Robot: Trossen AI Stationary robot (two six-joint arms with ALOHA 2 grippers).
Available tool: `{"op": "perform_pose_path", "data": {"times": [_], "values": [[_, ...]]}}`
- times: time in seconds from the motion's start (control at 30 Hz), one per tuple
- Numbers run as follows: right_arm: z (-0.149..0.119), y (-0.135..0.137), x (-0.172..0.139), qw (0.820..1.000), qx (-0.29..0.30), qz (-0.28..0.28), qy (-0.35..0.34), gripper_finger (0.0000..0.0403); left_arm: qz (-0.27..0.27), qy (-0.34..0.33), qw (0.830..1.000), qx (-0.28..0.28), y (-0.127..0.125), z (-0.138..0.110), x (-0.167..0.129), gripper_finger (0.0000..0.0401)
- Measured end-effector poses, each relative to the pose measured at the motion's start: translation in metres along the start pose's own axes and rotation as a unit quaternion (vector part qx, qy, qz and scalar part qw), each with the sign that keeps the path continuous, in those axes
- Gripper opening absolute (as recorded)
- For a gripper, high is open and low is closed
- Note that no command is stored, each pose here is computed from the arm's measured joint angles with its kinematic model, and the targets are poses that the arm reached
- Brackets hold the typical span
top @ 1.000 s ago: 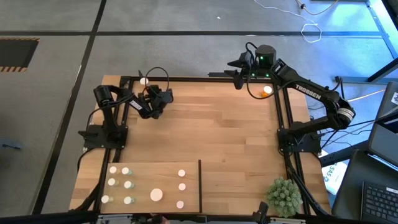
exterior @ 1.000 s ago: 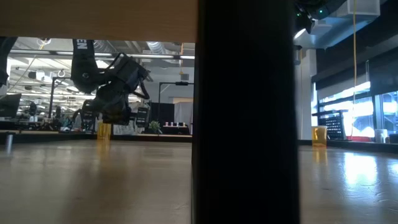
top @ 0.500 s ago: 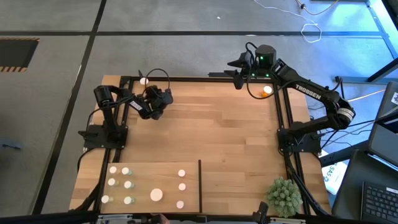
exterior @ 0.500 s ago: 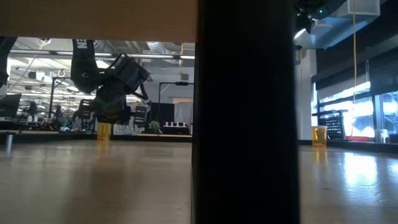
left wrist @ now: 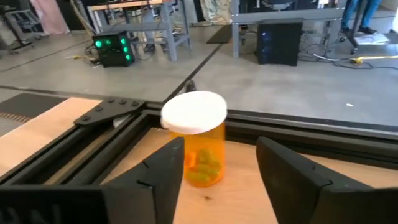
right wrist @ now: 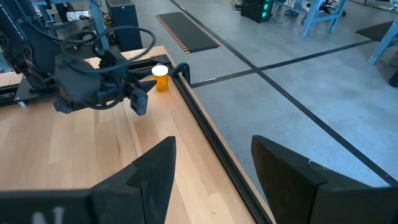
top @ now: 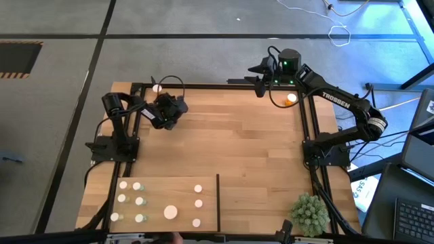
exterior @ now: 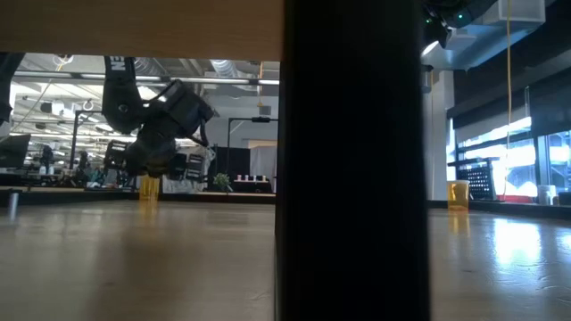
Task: Pick and place medicine bottles onto shelf by color
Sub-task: Put the top left orange pill bottle on the shelf aligned with the other orange pill bottle
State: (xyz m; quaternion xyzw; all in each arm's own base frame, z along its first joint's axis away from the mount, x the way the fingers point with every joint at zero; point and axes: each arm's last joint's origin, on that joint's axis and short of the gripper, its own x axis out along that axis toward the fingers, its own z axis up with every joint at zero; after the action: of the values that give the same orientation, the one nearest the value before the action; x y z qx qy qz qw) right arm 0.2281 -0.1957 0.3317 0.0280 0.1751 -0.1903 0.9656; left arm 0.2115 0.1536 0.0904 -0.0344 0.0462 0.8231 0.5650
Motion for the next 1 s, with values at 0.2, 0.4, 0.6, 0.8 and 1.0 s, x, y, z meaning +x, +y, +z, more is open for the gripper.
{"op": "perform_pose_path", "data": {"times": [0.2, 0.4, 0.6, 0.8, 1.0], "values": [[0.000, 0.000, 0.000, 1.000, 0.000, 0.000, 0.000, 0.0213, 0.014, 0.017, 0.998, -0.059, 0.006, -0.005, 0.010, 0.0234], [0.000, 0.000, 0.000, 1.000, 0.000, 0.000, 0.000, 0.0213, 0.022, 0.025, 0.997, -0.072, 0.009, -0.006, 0.017, 0.0266], [0.000, 0.000, 0.000, 1.000, 0.000, 0.000, 0.000, 0.0213, 0.029, 0.029, 0.997, -0.070, 0.011, -0.006, 0.022, 0.0313], [0.000, 0.000, 0.000, 1.000, 0.000, 0.000, 0.000, 0.0213, 0.035, 0.035, 0.996, -0.078, 0.010, -0.004, 0.030, 0.0343], [0.000, 0.000, 0.000, 1.000, 0.000, 0.000, 0.000, 0.0213, 0.033, 0.036, 0.996, -0.075, 0.010, -0.004, 0.029, 0.0344]]}}
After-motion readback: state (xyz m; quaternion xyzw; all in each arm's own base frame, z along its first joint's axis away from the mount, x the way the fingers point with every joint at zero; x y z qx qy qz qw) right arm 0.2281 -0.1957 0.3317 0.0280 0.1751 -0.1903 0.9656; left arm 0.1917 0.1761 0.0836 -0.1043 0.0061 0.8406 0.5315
